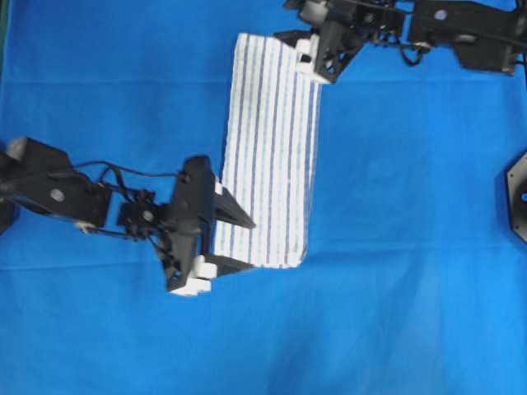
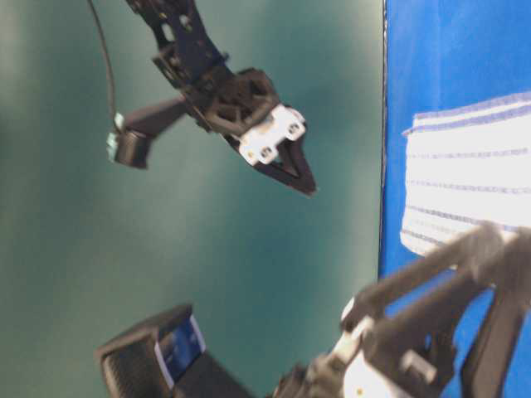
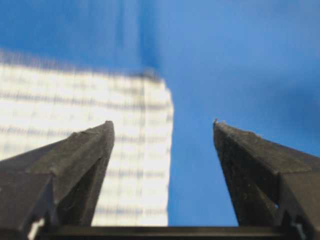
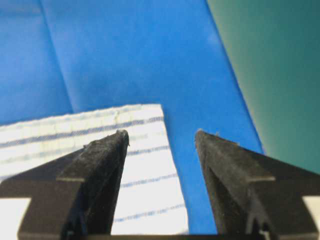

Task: Fold the blue towel.
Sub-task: 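Lay the strip down lengthwise and open both grippers, then move both grippers to the far end of the strip and grasp its corners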

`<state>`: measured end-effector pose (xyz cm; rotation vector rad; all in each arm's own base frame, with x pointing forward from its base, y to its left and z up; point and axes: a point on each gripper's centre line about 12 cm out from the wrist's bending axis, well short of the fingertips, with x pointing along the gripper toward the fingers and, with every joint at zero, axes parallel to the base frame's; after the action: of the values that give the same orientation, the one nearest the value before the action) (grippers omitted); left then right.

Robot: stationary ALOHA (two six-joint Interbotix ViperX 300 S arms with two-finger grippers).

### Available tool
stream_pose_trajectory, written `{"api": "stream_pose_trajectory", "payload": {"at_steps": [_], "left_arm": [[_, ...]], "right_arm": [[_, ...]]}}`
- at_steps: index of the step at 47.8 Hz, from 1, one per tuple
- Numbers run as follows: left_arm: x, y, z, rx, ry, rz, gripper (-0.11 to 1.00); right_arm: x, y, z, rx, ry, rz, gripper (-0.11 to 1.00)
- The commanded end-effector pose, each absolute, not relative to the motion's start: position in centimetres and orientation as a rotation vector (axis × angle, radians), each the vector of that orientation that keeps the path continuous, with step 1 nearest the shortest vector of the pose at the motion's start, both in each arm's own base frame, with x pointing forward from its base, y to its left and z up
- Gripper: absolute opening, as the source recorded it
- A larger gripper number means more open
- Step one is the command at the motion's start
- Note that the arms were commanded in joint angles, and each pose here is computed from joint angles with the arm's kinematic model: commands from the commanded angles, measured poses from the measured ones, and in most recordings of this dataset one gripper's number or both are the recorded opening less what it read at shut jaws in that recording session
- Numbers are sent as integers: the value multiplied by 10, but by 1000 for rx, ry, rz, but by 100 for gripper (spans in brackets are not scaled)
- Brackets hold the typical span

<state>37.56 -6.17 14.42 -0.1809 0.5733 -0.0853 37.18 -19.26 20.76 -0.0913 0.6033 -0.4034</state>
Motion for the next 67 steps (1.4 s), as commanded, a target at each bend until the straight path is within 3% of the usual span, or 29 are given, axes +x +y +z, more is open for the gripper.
{"api": "stream_pose_trajectory", "payload": {"at_steps": [1,14,27,36,49,67], "left_arm": [[367,-55,164,-182,568,-76,71],[335,-12,197,-191,503,20,71],[317,49,206,-134,402,176,71],[316,72,207,-94,388,235,71],[315,84,208,-95,382,272,71],[338,137,177,-110,366,396,70]], "right_arm": [[362,-185,234,-109,542,-407,60],[325,-148,241,-90,507,-372,60],[297,-84,240,-17,451,-248,60],[284,-53,236,33,440,-174,60],[281,-63,233,48,454,-211,60],[293,-151,208,104,492,-430,60]]}}
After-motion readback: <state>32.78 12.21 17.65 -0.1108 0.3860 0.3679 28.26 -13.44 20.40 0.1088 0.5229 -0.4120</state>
